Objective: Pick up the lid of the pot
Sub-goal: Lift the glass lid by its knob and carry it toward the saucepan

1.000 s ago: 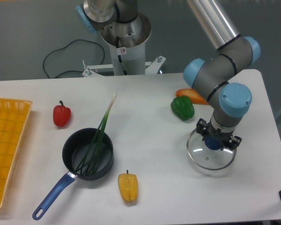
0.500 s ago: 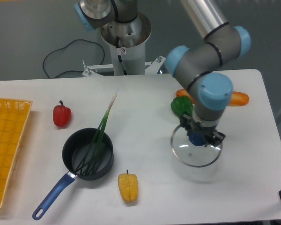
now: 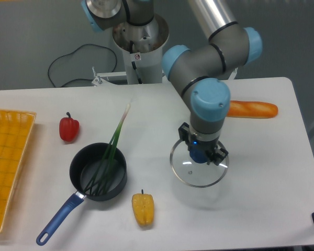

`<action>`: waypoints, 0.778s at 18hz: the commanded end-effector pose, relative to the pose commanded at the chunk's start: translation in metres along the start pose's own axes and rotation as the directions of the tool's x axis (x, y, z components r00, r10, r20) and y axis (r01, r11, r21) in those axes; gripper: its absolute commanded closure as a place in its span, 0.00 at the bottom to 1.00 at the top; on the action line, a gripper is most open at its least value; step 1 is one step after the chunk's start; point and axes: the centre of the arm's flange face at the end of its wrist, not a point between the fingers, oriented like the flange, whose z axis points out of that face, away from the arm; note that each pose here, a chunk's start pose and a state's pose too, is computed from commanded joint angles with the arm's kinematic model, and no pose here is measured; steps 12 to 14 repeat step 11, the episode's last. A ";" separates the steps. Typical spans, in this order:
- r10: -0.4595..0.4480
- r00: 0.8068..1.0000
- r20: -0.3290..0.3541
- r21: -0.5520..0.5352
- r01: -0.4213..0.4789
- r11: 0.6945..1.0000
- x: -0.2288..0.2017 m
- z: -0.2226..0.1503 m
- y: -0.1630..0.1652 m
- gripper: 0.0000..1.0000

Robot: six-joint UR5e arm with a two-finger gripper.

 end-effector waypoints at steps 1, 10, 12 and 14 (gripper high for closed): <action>0.003 1.000 0.001 0.002 -0.003 1.000 0.001 -0.001 -0.002 0.42; 0.002 1.000 -0.008 -0.002 -0.002 1.000 0.003 0.002 0.000 0.42; 0.003 1.000 -0.012 -0.002 -0.003 1.000 0.005 0.004 0.001 0.42; 0.003 1.000 -0.012 -0.002 -0.003 1.000 0.005 0.004 0.001 0.42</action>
